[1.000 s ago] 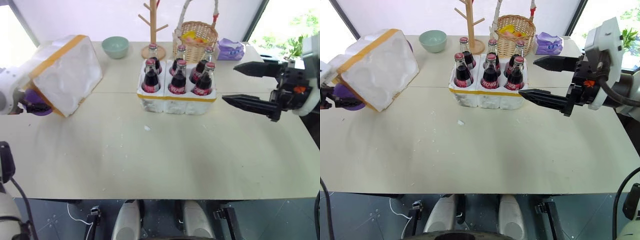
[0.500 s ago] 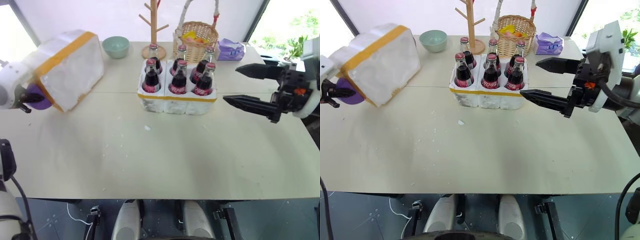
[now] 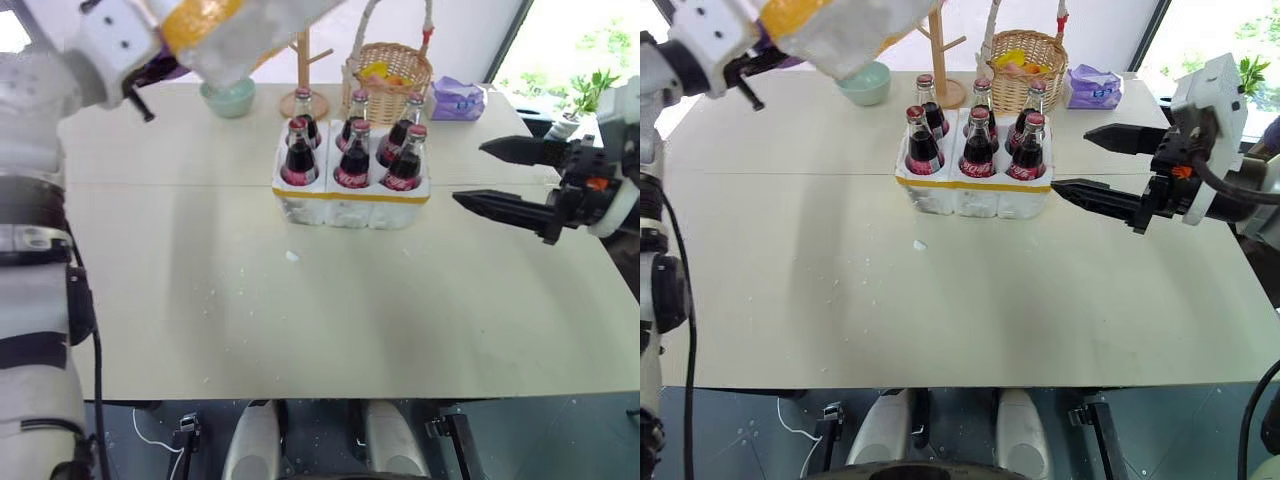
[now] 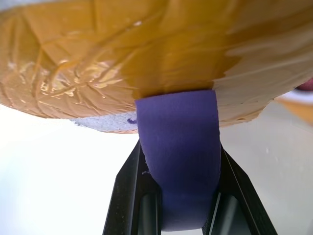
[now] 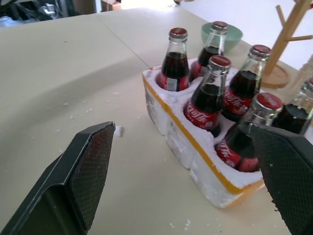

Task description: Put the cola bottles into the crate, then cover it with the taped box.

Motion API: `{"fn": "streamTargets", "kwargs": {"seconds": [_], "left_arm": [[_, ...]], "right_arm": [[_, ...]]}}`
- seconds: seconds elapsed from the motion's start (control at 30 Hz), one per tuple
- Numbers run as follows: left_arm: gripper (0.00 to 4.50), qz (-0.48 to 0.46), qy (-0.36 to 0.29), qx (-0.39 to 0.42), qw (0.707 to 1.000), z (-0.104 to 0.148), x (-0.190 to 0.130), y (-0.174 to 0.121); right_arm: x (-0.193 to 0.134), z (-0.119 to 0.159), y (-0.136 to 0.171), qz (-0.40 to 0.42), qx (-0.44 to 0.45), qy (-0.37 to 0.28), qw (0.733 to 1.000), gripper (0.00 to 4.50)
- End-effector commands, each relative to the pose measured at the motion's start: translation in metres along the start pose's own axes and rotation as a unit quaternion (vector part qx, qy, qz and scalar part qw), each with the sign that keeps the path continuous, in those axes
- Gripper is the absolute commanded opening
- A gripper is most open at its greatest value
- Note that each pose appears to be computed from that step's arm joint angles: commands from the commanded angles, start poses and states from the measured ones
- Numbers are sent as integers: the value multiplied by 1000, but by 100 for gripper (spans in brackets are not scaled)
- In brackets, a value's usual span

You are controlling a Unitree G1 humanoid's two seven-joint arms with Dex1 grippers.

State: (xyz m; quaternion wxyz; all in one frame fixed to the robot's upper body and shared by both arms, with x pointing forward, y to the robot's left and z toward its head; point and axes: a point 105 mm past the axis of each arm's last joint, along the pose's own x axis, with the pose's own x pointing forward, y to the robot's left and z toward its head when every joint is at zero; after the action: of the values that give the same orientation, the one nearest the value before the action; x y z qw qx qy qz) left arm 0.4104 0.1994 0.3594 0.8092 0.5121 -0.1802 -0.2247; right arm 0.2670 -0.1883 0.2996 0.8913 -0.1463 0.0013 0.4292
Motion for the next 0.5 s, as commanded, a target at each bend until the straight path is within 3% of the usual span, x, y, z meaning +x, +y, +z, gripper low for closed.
{"fn": "streamTargets", "kwargs": {"seconds": [0.03,0.23,0.5], "left_arm": [[36,22,-25,146,989,31,7,8],[36,14,-22,294,955,26,38,-25],[36,34,-79,313,946,33,52,-44]], "right_arm": [[-7,15,4,-12,-26,-27,999,450],[-12,17,9,-25,-11,-44,999,450],[-12,16,11,-35,-6,-48,998,450]]}}
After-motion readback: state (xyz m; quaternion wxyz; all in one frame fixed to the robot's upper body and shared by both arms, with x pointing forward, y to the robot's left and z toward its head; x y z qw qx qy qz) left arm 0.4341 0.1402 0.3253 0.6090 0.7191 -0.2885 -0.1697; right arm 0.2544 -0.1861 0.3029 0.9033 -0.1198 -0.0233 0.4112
